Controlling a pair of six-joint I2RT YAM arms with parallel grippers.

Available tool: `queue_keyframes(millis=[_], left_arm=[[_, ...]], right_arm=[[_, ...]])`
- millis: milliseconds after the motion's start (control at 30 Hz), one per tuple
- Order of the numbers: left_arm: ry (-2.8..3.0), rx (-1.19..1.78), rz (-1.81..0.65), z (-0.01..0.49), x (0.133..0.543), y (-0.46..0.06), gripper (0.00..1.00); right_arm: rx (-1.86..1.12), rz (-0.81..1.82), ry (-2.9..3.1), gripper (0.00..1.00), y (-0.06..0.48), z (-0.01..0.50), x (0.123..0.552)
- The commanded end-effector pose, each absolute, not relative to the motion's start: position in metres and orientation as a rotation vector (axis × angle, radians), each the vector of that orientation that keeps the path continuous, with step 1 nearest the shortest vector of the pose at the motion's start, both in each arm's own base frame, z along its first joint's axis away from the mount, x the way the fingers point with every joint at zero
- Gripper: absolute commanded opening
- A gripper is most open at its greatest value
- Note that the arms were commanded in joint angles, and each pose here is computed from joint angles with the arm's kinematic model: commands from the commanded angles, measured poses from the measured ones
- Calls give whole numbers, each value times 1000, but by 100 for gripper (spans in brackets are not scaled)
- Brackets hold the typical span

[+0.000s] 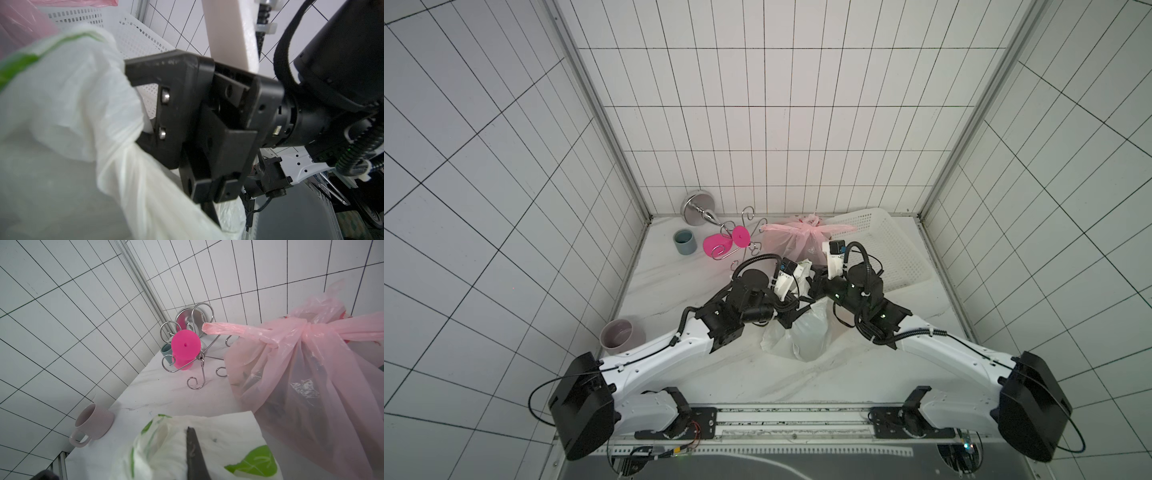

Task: Place the pineapple into a plastic bag & tie a knot
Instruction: Cross the plastic bag at the center of the board.

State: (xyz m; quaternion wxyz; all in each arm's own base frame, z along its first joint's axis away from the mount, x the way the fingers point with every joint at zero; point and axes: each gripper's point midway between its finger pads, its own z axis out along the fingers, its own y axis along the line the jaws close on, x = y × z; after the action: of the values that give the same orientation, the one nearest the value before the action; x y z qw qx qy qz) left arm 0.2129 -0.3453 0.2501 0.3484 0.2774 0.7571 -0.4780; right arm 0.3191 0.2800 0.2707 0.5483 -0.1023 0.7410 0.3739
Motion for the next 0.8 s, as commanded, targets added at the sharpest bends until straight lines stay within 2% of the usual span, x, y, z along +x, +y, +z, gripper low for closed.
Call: queue_keyframes(millis=[0, 100, 200, 300, 567, 767], left_arm=[[1845, 922, -1402, 272, 166, -365, 0], [1843, 889, -1370, 267, 171, -362, 1], [1817, 848, -1372, 268, 172, -358, 5], [1805, 820, -1346, 271, 175, -353, 20], [1945, 695, -1072, 252, 181, -298, 48], [1929, 598, -1011, 253, 171, -259, 51]], right_arm=[[-142, 965, 1470, 0, 262, 321, 327], [-237, 1122, 1335, 0, 270, 341, 302], [-321, 1229, 1295, 0, 281, 348, 289], [-361, 1284, 1267, 0, 286, 350, 281], [-442, 1306, 1275, 0, 285, 345, 285], [-469, 1320, 1288, 0, 292, 341, 291]])
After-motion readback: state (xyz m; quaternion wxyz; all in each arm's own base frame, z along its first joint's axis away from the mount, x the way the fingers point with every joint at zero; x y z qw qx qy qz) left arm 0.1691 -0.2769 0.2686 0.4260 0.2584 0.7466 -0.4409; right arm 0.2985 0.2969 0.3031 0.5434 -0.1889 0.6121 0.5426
